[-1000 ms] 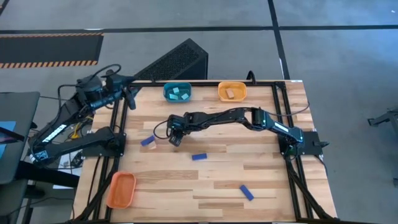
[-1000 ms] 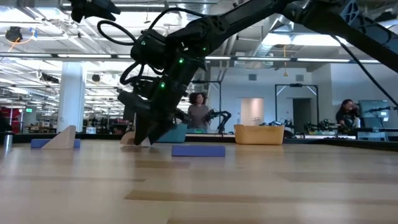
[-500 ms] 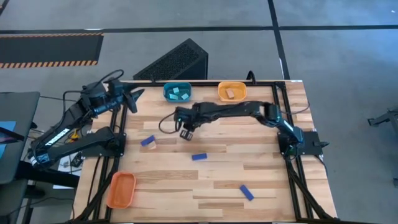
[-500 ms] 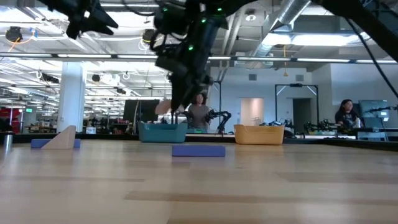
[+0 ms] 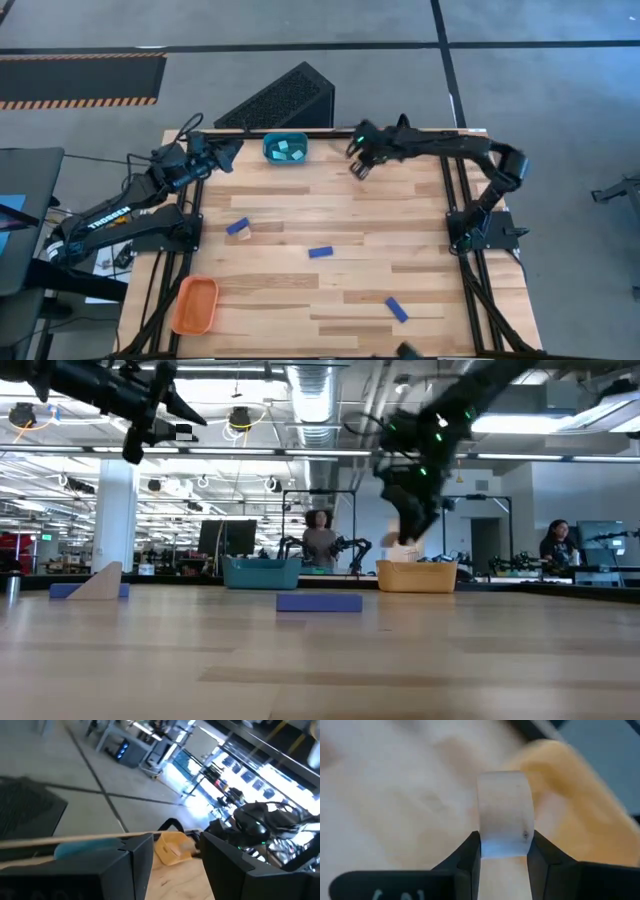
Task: Sort & place blocks by color
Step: Put the top center brown block into the yellow bin
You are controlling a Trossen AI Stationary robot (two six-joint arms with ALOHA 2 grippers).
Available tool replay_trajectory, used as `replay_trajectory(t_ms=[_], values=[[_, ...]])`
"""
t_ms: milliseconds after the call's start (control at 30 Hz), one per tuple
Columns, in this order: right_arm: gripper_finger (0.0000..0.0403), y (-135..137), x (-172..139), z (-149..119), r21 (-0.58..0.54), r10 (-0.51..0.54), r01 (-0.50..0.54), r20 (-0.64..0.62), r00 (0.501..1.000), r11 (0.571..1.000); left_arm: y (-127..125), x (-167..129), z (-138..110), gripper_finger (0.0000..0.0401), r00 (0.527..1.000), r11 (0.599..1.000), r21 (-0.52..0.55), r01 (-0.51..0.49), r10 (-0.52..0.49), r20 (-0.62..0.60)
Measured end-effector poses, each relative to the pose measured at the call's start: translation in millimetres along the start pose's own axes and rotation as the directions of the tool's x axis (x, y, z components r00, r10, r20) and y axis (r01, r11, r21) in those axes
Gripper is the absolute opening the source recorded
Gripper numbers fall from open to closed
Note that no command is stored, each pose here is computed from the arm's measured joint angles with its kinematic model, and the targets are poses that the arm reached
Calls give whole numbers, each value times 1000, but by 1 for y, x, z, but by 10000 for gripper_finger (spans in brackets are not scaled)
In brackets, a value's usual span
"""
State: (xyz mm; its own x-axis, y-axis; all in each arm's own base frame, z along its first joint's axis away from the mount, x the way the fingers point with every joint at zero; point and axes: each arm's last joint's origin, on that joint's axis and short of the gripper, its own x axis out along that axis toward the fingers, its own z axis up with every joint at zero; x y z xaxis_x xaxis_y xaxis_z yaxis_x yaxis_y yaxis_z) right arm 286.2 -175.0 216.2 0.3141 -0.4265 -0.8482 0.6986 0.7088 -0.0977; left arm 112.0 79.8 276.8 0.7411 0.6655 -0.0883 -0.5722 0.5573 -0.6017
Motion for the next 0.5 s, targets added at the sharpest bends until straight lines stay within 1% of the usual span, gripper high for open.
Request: replay_trajectory(t_ms=[67,167,300,367,433,500], values=[[110,-23,8,-5,50,-33,33,5,999,998,1,3,-4,148,1000,999,-36,-22,22,-2],[110,-50,19,-4,79,-63,63,2,998,995,0,7,-11,148,999,996,-75,-49,47,-24],[110,-69,38,-7,111,-77,80,-33,997,991,-3,14,-20,148,995,991,-103,-85,79,-61],[116,-76,42,-9,128,-76,83,-57,995,988,-6,16,-24,148,994,988,-131,-88,79,-69],[151,-79,45,-11,137,-76,87,-80,994,987,-10,17,-29,148,995,985,-148,-85,74,-73],[199,-81,46,-14,127,-63,75,-98,993,989,-16,19,-32,148,997,985,-158,-65,56,-59]])
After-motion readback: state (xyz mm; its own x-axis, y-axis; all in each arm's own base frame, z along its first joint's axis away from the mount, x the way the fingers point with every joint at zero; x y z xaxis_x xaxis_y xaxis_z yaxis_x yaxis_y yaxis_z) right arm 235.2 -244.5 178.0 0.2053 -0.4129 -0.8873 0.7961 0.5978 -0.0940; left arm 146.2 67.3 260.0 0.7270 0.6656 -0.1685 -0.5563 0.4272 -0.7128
